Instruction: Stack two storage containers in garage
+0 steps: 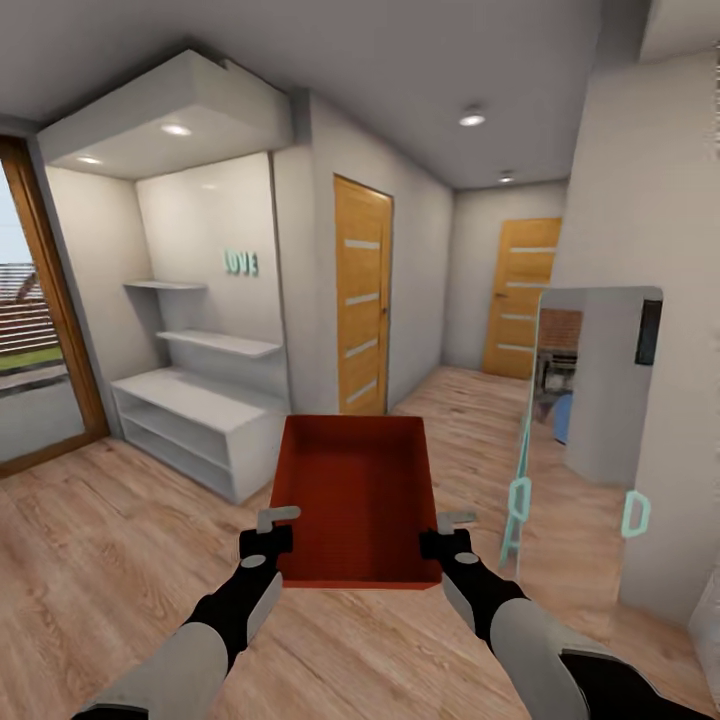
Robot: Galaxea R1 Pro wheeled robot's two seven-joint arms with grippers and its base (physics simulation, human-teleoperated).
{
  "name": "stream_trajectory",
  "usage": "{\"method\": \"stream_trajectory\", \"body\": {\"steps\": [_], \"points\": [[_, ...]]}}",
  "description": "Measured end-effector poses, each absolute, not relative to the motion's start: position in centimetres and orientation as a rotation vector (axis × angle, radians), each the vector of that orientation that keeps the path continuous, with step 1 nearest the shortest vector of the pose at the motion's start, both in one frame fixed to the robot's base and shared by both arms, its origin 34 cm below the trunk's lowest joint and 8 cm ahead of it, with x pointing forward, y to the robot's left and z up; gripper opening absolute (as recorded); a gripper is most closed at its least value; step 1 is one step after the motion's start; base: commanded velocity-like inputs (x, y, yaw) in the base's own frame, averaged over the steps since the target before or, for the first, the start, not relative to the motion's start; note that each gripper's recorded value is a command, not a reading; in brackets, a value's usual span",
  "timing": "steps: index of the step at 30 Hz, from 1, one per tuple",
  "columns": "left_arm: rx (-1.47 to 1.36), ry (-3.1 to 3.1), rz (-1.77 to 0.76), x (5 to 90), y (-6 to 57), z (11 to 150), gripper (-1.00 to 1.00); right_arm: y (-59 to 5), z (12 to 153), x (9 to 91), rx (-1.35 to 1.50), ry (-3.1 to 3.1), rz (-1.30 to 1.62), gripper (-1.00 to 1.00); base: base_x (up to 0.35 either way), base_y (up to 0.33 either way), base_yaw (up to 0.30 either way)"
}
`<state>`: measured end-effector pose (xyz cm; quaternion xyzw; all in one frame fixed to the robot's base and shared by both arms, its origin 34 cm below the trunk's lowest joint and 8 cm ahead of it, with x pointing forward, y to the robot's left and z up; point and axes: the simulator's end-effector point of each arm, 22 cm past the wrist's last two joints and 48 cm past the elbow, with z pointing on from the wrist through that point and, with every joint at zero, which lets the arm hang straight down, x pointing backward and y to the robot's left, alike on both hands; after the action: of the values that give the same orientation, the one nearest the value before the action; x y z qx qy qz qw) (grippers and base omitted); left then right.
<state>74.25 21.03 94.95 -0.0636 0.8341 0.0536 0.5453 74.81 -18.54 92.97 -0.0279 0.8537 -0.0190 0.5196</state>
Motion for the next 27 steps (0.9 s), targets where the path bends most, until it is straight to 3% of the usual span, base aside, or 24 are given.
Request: {"method": "stream_trajectory", "body": {"steps": [19, 27], "points": [[-0.152, 1.976, 0.127, 74.27, 21.04, 95.0, -1.0, -18.54, 93.02, 74.84, -0.067, 2.046, -0.046, -1.0, 0.301, 0.216, -0.277], [-0.152, 1.977, 0.127, 74.26, 21.04, 94.99, -1.0, -18.53, 93.01, 74.84, -0.068, 2.046, -0.045, -1.0, 0.301, 0.216, -0.056]]}}
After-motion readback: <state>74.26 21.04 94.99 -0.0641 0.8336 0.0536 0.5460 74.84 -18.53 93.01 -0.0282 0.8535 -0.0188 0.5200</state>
